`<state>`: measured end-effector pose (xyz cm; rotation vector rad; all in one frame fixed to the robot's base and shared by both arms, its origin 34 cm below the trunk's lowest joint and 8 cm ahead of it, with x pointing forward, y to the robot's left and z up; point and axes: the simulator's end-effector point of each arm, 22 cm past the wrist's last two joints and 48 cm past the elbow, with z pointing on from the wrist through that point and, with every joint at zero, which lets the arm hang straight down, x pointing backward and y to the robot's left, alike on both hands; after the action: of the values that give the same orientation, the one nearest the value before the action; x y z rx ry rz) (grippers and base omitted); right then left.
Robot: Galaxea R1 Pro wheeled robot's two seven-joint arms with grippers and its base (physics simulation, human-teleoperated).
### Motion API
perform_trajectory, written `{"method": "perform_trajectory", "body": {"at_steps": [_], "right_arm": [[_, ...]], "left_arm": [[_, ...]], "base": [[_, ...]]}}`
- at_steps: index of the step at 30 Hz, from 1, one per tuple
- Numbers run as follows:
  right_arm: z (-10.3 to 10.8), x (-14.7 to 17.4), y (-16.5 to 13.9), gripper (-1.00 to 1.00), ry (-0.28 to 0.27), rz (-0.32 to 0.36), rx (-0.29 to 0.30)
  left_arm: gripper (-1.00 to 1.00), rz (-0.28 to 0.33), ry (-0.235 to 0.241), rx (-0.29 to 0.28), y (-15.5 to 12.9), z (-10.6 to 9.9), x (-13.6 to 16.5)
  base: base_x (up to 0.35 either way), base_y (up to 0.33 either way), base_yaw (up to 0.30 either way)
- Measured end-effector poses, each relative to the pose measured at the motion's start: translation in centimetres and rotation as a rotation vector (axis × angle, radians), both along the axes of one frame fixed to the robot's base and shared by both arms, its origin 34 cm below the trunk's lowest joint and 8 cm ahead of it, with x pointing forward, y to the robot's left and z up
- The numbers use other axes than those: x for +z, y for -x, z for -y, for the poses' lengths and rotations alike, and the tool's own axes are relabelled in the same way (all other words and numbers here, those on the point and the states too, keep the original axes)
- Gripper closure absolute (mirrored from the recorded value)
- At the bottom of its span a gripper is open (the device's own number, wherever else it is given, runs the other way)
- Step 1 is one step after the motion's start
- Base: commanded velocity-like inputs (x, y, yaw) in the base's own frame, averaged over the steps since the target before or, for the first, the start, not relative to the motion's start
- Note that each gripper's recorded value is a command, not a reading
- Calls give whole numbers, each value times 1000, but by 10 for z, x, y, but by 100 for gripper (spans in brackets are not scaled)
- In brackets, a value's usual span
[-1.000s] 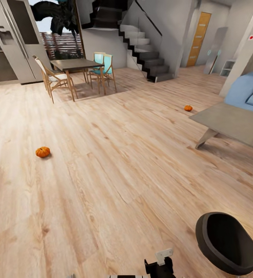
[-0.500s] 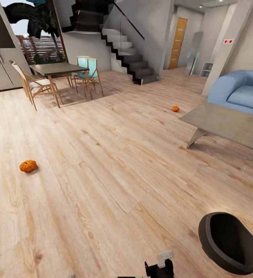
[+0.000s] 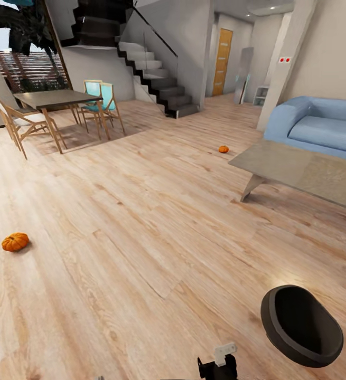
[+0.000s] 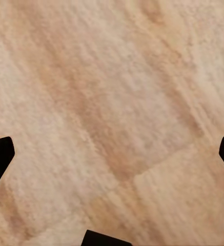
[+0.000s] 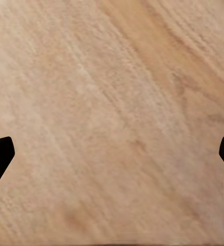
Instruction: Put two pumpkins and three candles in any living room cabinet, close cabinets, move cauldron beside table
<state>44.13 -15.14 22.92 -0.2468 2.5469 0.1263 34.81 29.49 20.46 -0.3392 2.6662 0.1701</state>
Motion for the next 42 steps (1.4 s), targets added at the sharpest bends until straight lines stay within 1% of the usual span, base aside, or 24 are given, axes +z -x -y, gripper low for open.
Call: {"method": "perform_trajectory", "body": {"at_steps": [42], "right_arm": [[2, 14, -14, -100, 3, 39, -1]], "left_arm": [[-100, 38, -2, 2, -14, -1, 10]], "base": [[0, 0, -261]]}}
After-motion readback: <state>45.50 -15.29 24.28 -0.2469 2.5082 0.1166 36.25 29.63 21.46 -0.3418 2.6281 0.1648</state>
